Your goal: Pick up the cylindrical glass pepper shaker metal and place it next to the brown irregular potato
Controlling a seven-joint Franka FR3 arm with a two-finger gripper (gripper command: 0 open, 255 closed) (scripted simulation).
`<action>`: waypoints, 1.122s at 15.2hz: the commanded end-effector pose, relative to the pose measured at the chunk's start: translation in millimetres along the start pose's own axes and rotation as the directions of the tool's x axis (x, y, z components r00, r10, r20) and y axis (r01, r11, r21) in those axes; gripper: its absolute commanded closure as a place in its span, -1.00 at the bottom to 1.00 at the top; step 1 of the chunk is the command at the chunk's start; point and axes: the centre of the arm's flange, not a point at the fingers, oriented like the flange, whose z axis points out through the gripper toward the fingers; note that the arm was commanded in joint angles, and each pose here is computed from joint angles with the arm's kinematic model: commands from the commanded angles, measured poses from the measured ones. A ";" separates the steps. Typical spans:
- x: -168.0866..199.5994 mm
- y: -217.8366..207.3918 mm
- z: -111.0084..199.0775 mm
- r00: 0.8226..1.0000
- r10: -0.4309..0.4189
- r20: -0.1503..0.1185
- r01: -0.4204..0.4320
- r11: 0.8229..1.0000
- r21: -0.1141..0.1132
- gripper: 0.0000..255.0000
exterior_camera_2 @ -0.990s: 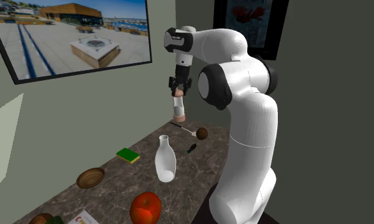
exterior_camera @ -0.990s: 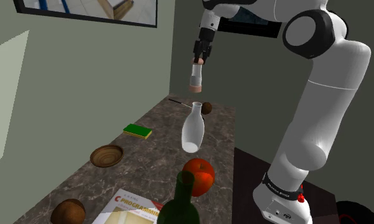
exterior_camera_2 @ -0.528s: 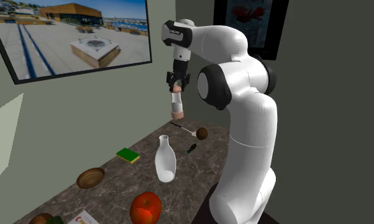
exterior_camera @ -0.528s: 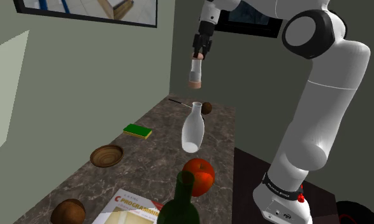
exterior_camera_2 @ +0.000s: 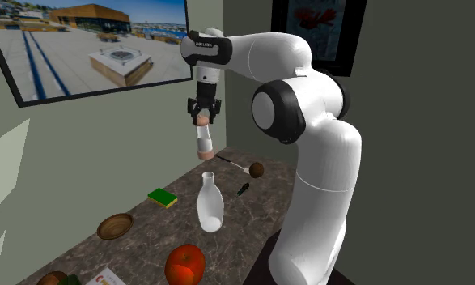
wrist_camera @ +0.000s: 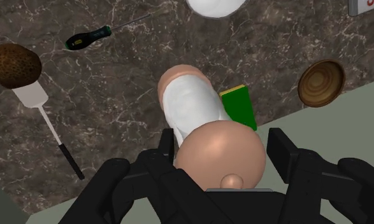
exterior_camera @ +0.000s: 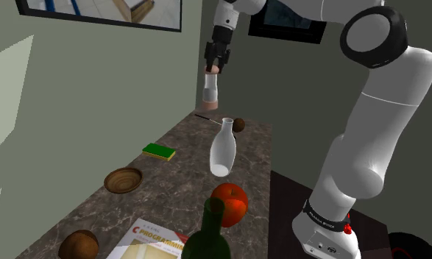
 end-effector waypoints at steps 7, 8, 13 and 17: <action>9.5 -97.9 38.3 1.000 0.002 -0.001 -0.002 1.000 0.000 1.00; 10.9 -110.2 42.8 1.000 0.002 -0.001 -0.002 1.000 0.000 1.00; 17.4 -171.8 65.5 1.000 0.002 -0.001 -0.002 1.000 0.000 1.00; 22.7 -221.1 83.6 1.000 0.002 -0.001 -0.002 1.000 0.000 1.00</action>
